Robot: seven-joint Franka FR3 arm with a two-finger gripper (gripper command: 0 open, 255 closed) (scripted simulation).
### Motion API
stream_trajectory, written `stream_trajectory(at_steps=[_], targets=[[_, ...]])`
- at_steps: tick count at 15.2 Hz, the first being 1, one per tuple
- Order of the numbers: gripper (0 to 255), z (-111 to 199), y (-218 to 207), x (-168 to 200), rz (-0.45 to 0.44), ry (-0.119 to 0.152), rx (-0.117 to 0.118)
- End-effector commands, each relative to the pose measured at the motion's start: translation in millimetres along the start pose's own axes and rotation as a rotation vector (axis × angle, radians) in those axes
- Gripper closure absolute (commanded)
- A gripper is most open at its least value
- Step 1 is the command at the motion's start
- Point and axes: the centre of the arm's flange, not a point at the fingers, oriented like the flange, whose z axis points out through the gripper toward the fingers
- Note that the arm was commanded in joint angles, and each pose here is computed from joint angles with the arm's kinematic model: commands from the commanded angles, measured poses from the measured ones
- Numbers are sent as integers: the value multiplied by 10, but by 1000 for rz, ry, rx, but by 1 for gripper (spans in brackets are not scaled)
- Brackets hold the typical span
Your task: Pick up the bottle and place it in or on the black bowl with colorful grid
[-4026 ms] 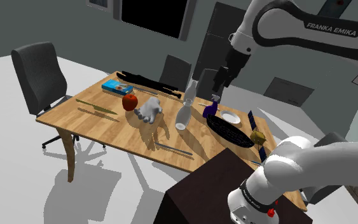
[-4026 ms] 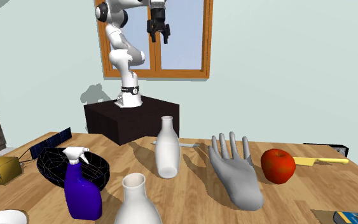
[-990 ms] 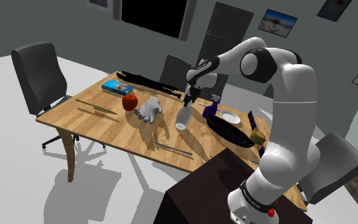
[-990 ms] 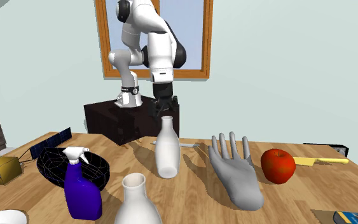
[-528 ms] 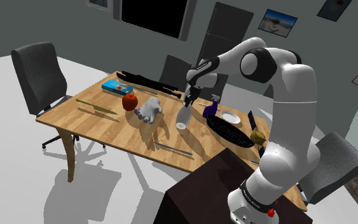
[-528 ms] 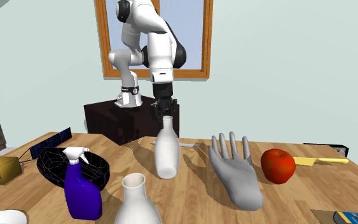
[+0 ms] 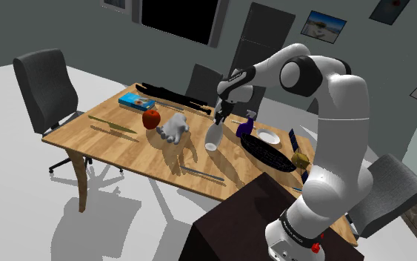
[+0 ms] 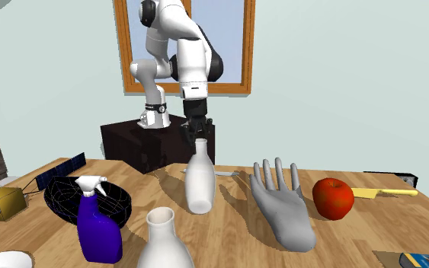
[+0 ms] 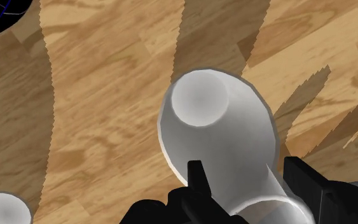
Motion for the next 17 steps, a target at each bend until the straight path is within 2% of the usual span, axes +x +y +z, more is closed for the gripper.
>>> stream_trajectory(at_steps=[1, 17], targets=[[255, -50, 2, 3, 0, 0, 0], [255, -892, 26, 80, 0, 0, 0]])
